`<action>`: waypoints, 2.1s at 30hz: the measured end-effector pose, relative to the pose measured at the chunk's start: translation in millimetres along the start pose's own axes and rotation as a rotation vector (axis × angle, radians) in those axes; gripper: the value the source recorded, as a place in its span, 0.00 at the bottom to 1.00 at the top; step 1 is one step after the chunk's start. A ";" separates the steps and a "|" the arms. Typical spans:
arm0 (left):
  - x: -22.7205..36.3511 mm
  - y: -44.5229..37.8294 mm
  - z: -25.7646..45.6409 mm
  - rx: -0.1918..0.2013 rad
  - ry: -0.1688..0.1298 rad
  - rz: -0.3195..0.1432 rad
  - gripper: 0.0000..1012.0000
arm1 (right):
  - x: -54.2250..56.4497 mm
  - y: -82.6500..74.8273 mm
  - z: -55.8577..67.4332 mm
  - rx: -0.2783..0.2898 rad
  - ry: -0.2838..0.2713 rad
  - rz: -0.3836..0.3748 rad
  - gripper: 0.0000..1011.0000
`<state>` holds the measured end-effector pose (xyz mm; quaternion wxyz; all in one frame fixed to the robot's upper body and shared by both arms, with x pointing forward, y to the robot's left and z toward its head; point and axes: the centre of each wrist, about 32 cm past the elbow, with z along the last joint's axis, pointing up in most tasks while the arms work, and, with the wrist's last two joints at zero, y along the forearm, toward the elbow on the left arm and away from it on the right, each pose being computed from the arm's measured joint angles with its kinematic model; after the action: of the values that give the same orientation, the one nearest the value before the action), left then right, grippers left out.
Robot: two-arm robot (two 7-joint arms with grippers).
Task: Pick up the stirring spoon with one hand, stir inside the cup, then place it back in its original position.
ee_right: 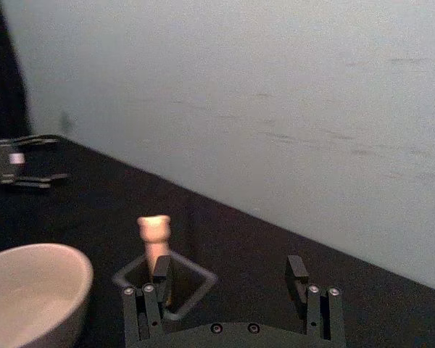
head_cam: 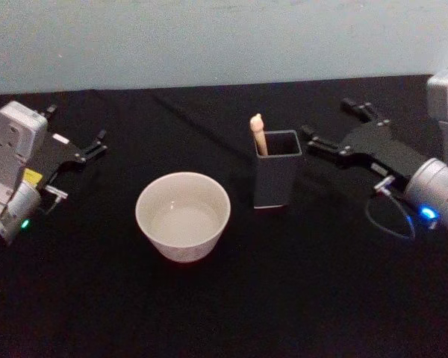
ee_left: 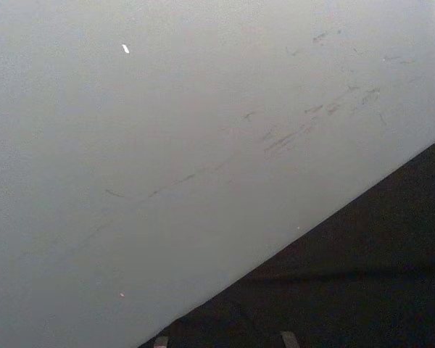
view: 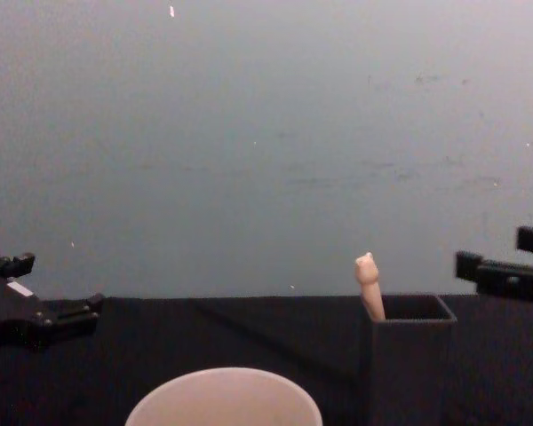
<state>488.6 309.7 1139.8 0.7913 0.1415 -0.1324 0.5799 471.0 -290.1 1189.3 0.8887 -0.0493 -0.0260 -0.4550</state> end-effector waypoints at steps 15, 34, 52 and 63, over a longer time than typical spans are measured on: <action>0.0 0.0 0.0 0.000 0.000 0.000 0.99 | -22.3 26.1 5.1 -0.084 -0.004 0.144 0.99; 0.0 0.0 0.0 0.000 0.000 0.000 0.99 | -27.3 61.7 3.1 -0.110 -0.013 0.102 0.99; 0.0 0.0 0.0 0.000 0.000 0.000 0.99 | -26.5 76.0 3.7 -0.100 -0.012 0.103 0.99; 0.0 0.0 0.0 0.000 0.000 0.000 0.99 | -27.8 76.7 2.5 -0.105 -0.021 0.103 0.99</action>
<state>488.6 309.6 1139.8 0.7913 0.1415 -0.1325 0.5799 517.0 -222.8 1184.3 0.9069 -0.1020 -0.0088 -0.4088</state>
